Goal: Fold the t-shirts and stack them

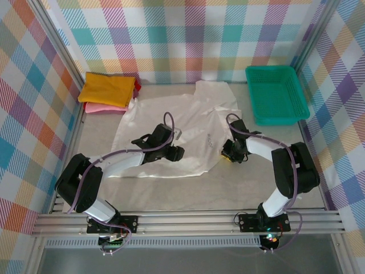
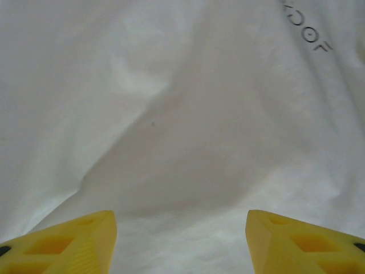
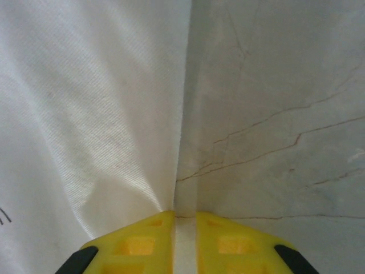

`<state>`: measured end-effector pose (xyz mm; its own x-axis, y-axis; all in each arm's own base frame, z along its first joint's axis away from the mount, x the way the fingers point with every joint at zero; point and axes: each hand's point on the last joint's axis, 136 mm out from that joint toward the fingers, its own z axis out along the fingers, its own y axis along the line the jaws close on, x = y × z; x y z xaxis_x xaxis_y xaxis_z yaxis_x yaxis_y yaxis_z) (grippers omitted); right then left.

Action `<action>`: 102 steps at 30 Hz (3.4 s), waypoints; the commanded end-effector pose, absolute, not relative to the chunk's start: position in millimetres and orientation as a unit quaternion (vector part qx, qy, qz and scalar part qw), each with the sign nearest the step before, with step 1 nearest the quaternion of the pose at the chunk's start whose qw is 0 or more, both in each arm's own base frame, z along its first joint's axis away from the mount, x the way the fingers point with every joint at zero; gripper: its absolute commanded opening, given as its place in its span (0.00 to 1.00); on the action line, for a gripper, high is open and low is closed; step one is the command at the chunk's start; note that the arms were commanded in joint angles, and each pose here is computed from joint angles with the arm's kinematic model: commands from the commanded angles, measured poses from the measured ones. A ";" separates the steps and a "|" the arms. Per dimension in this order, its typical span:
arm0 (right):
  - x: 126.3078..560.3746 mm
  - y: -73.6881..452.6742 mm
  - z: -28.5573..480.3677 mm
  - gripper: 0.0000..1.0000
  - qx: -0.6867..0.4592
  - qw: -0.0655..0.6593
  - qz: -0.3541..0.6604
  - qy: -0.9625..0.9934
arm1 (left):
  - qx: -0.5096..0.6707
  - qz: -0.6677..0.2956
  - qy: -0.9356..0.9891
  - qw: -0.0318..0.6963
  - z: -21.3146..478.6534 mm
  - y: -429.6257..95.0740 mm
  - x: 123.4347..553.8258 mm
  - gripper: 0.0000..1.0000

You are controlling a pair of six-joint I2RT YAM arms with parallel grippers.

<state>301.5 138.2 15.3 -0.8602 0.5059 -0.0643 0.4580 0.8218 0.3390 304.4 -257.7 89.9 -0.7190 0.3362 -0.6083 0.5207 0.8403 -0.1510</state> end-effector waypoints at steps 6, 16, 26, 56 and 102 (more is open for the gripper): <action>341.6 208.9 53.0 0.09 0.165 0.145 0.285 0.933 | 0.358 -0.208 0.858 0.302 101.4 -329.3 267.9 0.63; 327.0 152.9 102.3 0.18 0.192 0.225 0.259 0.919 | 0.443 -0.186 0.838 0.257 58.4 -385.0 243.4 0.64; 319.1 123.6 98.2 0.28 0.213 0.242 0.248 0.913 | 0.452 -0.166 0.844 0.238 29.1 -415.4 258.2 0.65; 322.7 138.5 94.4 0.29 0.161 0.201 0.297 0.920 | 0.248 -0.312 0.883 0.247 114.7 -331.9 402.9 0.00; 400.9 292.7 41.8 0.09 0.131 0.129 0.374 0.909 | -0.097 -0.110 0.942 0.303 99.0 -80.6 334.8 0.70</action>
<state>396.5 293.2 25.7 -0.9434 0.3188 -0.0919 0.1612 0.6827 0.7127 328.7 -79.2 91.8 -0.8126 -0.2286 -0.5361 -0.1126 0.9641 -0.2404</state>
